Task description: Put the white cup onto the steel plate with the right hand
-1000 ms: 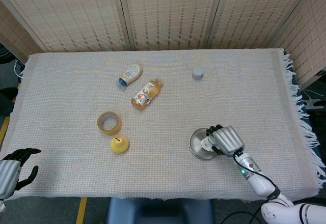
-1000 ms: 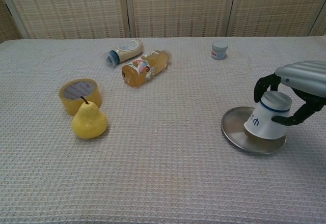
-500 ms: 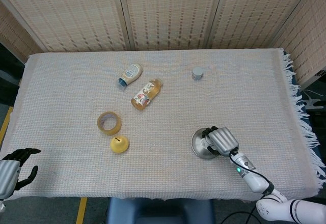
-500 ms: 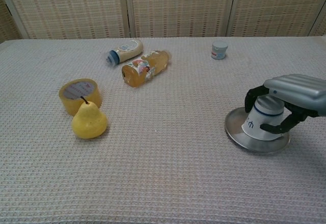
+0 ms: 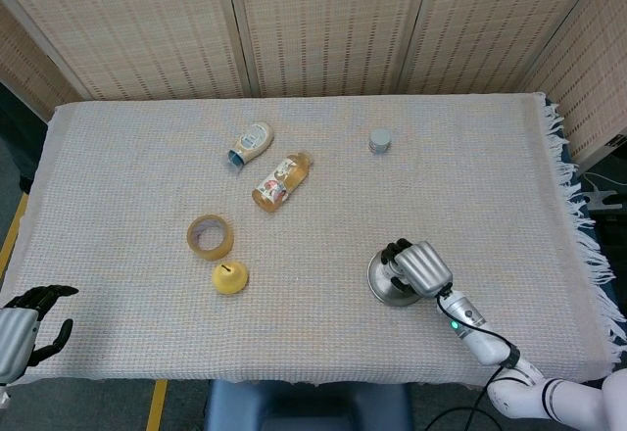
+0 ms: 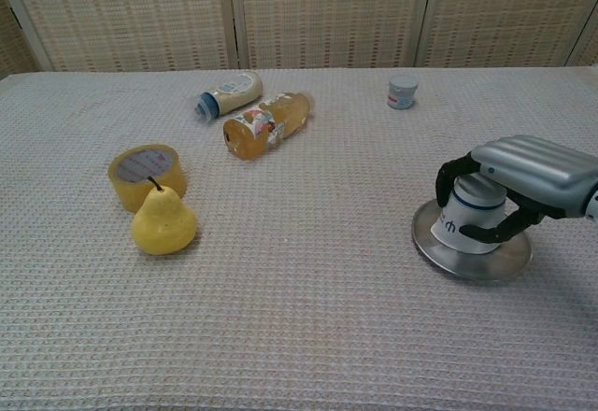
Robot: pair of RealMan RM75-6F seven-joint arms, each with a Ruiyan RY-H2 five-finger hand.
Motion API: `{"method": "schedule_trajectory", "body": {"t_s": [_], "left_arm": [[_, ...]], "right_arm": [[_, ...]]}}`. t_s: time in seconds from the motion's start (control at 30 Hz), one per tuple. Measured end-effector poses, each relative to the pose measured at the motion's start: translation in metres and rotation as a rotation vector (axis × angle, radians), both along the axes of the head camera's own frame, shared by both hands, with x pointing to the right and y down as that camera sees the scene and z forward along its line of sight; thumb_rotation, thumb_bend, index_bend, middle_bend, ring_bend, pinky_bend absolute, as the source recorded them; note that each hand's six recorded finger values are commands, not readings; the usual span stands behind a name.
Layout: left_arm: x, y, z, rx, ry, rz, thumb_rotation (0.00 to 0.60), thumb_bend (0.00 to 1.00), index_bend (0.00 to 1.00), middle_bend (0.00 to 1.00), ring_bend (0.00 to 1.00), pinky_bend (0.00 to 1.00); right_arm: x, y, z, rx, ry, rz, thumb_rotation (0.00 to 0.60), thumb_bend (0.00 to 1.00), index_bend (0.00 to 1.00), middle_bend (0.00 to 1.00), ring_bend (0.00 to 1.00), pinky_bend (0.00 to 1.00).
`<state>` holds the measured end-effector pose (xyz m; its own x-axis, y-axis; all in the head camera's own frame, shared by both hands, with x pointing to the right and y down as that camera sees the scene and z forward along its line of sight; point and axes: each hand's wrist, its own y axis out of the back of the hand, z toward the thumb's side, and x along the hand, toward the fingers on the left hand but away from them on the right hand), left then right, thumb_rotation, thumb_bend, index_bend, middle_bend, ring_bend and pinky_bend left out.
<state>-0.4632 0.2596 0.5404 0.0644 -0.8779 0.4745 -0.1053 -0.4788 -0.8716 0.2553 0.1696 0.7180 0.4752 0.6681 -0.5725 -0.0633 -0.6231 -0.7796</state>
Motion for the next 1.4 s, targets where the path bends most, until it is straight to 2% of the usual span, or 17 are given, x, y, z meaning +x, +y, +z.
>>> {"method": "schedule_trajectory", "body": {"t_s": [0.2,0.3,0.4,0.63,0.73,0.83,1.03,1.17,1.3,1.4], "left_arm": [[0.0,0.0,0.0,-0.003,-0.003,0.001,0.6,0.43,0.31,0.33,0.29,0.44],[0.0,0.0,0.0,-0.003,-0.002,0.001,0.6,0.43,0.31,0.33,0.29,0.44],[0.001,0.0,0.0,-0.004,-0.001,0.001,0.6,0.43,0.31,0.33,0.29,0.44],[0.001,0.001,0.0,-0.005,-0.002,0.003,0.6,0.43,0.31,0.33,0.29,0.44],[0.001,0.001,0.001,-0.008,-0.004,0.003,0.6,0.43,0.31,0.33,0.29,0.44],[0.002,0.001,0.001,-0.012,-0.007,0.005,0.6,0.43,0.31,0.33,0.29,0.44],[0.002,0.001,0.001,-0.013,-0.007,0.007,0.6,0.43,0.31,0.33,0.3,0.44],[0.002,0.001,0.001,-0.011,-0.006,0.008,0.6,0.43,0.31,0.33,0.3,0.44],[0.002,0.001,0.001,-0.01,-0.005,0.008,0.6,0.43,0.31,0.33,0.29,0.44],[0.002,0.001,0.001,-0.01,-0.004,0.007,0.6,0.43,0.31,0.33,0.29,0.44]], "right_arm": [[-0.004,0.013,-0.004,-0.169,-0.115,0.079,0.6,0.22,0.49,0.44,0.34,0.73],[-0.002,0.015,-0.007,-0.214,-0.135,0.095,0.6,0.22,0.49,0.44,0.34,0.73],[0.001,0.01,-0.007,-0.17,-0.11,0.071,0.6,0.22,0.49,0.44,0.34,0.73],[0.023,-0.017,-0.002,0.085,0.032,-0.008,0.6,0.22,0.49,0.44,0.34,0.73],[0.026,-0.021,0.0,0.14,0.046,-0.014,0.6,0.22,0.49,0.44,0.34,0.73],[0.025,-0.018,0.002,0.121,0.014,0.006,0.6,0.22,0.49,0.44,0.34,0.73],[0.015,-0.001,-0.001,-0.022,-0.094,0.055,0.6,0.22,0.49,0.44,0.34,0.73],[0.012,0.006,-0.005,-0.077,-0.143,0.062,0.6,0.22,0.5,0.44,0.34,0.73],[0.012,0.007,-0.008,-0.077,-0.156,0.046,0.6,0.22,0.5,0.44,0.34,0.73],[0.015,0.002,-0.01,-0.015,-0.123,0.014,0.6,0.22,0.5,0.44,0.34,0.73]]}}
